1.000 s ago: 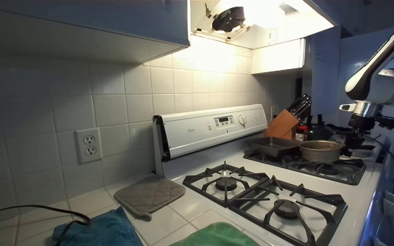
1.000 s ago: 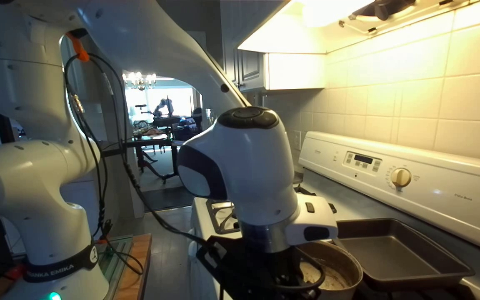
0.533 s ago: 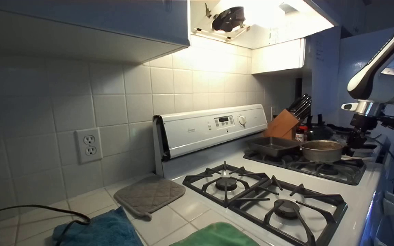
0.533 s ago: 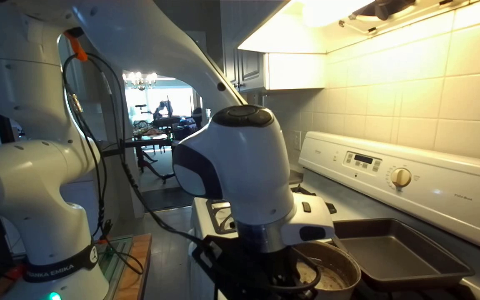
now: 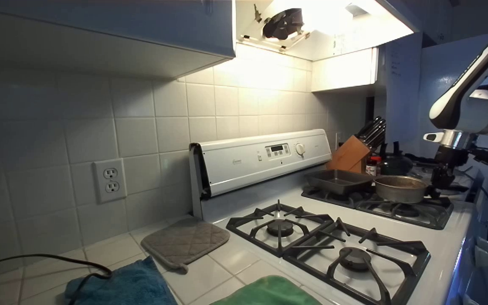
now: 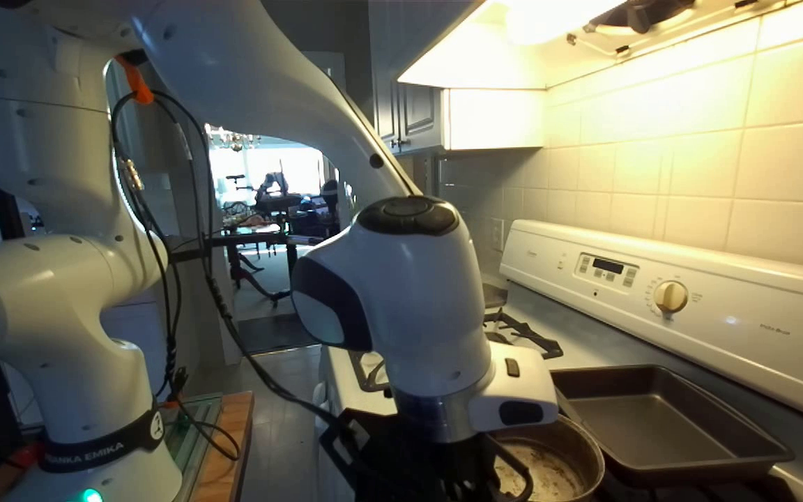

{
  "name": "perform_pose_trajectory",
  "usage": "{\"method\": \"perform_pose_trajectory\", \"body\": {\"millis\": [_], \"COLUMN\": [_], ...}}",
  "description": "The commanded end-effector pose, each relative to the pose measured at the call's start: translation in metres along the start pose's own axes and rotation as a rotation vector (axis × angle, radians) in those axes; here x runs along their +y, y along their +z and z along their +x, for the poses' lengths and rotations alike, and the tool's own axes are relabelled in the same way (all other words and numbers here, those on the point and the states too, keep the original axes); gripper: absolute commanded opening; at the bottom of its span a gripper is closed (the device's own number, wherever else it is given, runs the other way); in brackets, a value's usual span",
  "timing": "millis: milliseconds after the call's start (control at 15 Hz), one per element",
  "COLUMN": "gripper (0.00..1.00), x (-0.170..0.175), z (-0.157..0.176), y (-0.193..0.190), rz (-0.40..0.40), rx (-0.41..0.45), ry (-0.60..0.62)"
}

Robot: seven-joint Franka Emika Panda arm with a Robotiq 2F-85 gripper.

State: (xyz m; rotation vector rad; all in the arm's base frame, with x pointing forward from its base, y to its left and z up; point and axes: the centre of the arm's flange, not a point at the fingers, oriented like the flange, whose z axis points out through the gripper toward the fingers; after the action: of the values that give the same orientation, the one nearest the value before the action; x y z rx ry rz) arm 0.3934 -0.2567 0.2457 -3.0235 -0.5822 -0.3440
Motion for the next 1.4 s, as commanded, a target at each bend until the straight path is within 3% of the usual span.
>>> {"method": "perform_pose_trajectory", "body": {"millis": [0, 67, 133, 200, 667, 867, 1000, 1067, 1333], "gripper": [0.06, 0.06, 0.36, 0.51, 0.98, 0.97, 0.90, 0.71, 0.42], "x": [0.0068, 0.0074, 0.0083, 0.0081, 0.0082, 0.0075, 0.0067, 0.0068, 0.0069], "z": [0.0013, 0.0011, 0.0017, 0.0016, 0.0038, 0.0046, 0.0053, 0.0052, 0.0059], "y": [0.0101, 0.0108, 0.0099, 0.0099, 0.0037, 0.0055, 0.0060, 0.0055, 0.0053], "rz": [-0.027, -0.029, -0.031, -0.031, -0.008, 0.003, 0.008, 0.011, 0.013], "rx": [-0.006, -0.007, -0.005, -0.003, 0.037, 0.053, 0.059, 0.064, 0.083], "ry": [0.029, 0.031, 0.034, 0.038, 0.077, 0.098, 0.112, 0.116, 0.137]}}
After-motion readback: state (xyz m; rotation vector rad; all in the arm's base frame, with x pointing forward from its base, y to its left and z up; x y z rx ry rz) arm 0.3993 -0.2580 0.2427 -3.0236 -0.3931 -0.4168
